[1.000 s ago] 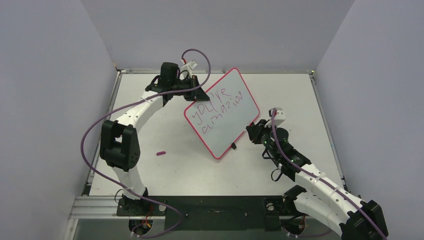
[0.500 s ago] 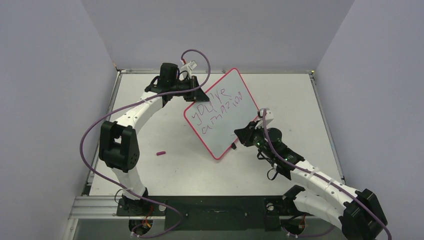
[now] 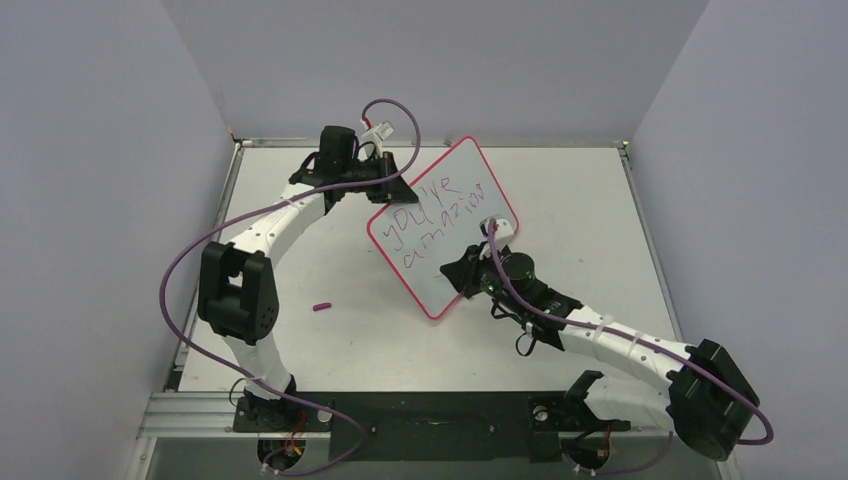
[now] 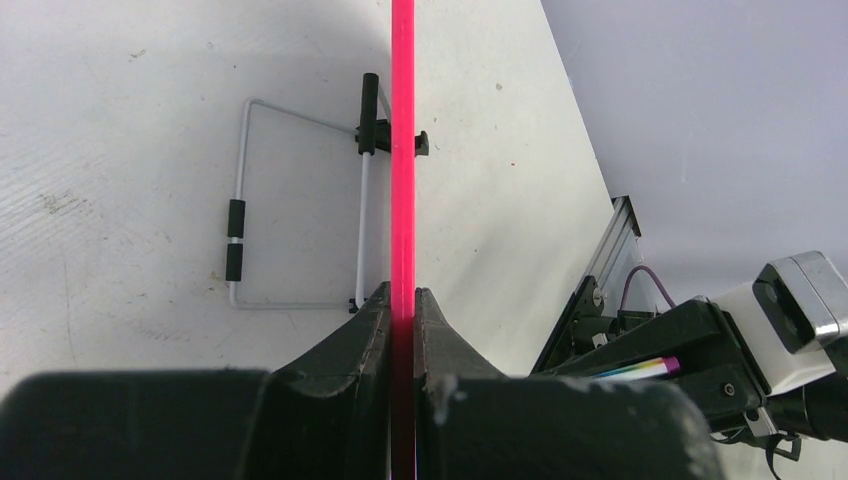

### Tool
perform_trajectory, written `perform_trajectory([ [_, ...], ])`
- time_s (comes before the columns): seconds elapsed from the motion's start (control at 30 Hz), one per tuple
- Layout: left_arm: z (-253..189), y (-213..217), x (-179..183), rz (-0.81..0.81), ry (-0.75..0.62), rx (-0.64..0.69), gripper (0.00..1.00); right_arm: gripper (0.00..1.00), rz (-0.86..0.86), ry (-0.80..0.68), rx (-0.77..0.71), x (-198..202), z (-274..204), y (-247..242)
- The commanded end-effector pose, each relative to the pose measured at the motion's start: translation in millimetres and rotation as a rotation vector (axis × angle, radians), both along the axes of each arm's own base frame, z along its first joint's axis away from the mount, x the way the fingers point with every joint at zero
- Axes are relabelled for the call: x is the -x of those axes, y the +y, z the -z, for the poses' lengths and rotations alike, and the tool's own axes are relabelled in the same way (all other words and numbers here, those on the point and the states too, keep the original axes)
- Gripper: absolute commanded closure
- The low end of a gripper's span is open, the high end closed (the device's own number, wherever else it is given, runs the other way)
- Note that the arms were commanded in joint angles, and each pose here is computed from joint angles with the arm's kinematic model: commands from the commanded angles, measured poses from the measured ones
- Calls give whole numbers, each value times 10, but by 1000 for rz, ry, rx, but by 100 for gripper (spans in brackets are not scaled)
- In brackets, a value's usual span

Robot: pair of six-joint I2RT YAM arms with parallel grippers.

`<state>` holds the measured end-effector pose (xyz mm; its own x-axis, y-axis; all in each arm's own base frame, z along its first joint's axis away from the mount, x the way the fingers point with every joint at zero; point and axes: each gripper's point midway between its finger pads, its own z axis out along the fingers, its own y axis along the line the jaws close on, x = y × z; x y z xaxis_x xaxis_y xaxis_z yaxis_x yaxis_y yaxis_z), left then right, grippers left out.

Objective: Write a sentence on the whiteboard

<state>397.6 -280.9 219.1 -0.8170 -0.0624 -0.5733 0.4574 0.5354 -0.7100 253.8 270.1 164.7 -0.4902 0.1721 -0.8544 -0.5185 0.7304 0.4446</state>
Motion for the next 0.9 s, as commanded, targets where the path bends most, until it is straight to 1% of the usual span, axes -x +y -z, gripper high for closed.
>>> perform_trajectory([
  [0.0, -539, -41, 80, 50, -136, 90, 100, 100, -29, -90, -63, -66, -372, 208],
  [0.87, -507, -29, 78, 46, -132, 88, 100, 100, -78, -93, -38, -90, -302, 597],
])
